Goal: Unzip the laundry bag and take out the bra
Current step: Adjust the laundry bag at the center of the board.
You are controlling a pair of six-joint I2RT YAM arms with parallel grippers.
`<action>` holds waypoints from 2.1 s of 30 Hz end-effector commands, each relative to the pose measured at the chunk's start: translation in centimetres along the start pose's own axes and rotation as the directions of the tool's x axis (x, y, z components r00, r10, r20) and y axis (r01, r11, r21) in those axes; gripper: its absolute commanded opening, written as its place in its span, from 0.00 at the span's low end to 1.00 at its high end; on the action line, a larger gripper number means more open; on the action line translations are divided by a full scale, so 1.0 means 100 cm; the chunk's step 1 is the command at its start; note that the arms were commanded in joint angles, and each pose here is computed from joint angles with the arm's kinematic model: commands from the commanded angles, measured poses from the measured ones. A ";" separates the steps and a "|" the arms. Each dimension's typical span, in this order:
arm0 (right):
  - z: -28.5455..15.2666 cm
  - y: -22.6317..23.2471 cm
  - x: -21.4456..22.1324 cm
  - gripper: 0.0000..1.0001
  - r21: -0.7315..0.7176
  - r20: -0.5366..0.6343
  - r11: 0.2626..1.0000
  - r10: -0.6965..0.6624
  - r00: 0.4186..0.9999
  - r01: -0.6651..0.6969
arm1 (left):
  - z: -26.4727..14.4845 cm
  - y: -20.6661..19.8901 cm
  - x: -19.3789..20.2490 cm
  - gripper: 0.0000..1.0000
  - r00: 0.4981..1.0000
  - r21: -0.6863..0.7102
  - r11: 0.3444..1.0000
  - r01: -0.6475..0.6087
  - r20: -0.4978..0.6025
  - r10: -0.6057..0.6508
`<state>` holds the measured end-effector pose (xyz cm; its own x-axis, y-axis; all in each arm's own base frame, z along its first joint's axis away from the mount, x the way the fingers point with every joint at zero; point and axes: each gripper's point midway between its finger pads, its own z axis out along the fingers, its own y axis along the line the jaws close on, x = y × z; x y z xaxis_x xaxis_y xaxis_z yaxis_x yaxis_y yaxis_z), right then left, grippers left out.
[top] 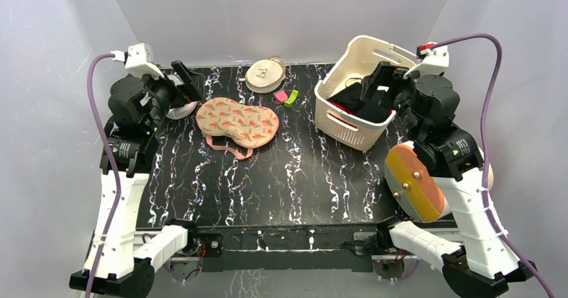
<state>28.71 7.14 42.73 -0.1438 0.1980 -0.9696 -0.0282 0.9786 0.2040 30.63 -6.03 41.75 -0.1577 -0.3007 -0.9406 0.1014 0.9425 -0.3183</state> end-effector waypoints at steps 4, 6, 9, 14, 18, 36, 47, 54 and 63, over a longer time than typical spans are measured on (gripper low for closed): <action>-0.002 -0.021 -0.011 0.98 0.066 0.036 0.994 0.083 0.996 -0.085 | 0.022 0.008 0.052 0.98 0.976 0.011 0.992 0.125 -0.179 -0.121; -0.003 -0.024 -0.010 0.98 0.064 0.035 0.994 0.089 0.995 -0.091 | 0.029 0.010 0.072 0.98 0.958 0.014 0.987 0.158 -0.246 -0.150; -0.005 -0.019 -0.008 0.98 0.013 0.039 0.995 0.094 0.995 -0.095 | 0.037 0.013 0.108 0.98 0.912 0.008 0.977 0.213 -0.360 -0.196; -0.009 -0.011 0.001 0.98 -0.061 0.024 0.993 0.103 0.994 -0.101 | 0.044 0.019 0.175 0.98 0.789 -0.027 0.954 0.300 -0.555 -0.264; -0.010 -0.002 0.009 0.98 -0.123 0.002 0.988 0.096 0.995 -0.095 | 0.043 0.019 0.222 0.98 0.666 -0.043 0.930 0.366 -0.686 -0.293; -0.005 0.045 0.045 0.98 -0.387 -0.158 0.917 0.035 0.987 -0.094 | 0.096 0.044 0.283 0.98 0.562 -0.136 0.989 0.061 -0.814 -0.147; -0.010 0.046 0.047 0.98 -0.396 -0.167 0.913 0.032 0.985 -0.097 | 0.151 0.085 0.298 0.98 0.575 -0.237 0.963 -0.125 -0.809 -0.125; -0.009 0.048 0.054 0.98 -0.407 -0.181 0.907 0.031 0.983 -0.104 | 0.113 0.051 0.341 0.98 0.495 -0.212 0.972 0.105 -0.836 -0.236; -0.002 0.054 0.072 0.98 -0.432 -0.237 0.891 0.036 0.971 -0.138 | 0.040 -0.038 0.367 0.98 0.418 -0.045 0.966 0.255 -0.896 -0.152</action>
<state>27.06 13.22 35.63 -0.4127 0.2041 -0.8877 -0.3879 0.8424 0.3740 31.35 -16.48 4.93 -0.9532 -0.1793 -0.2434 -0.0684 0.9121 -0.4042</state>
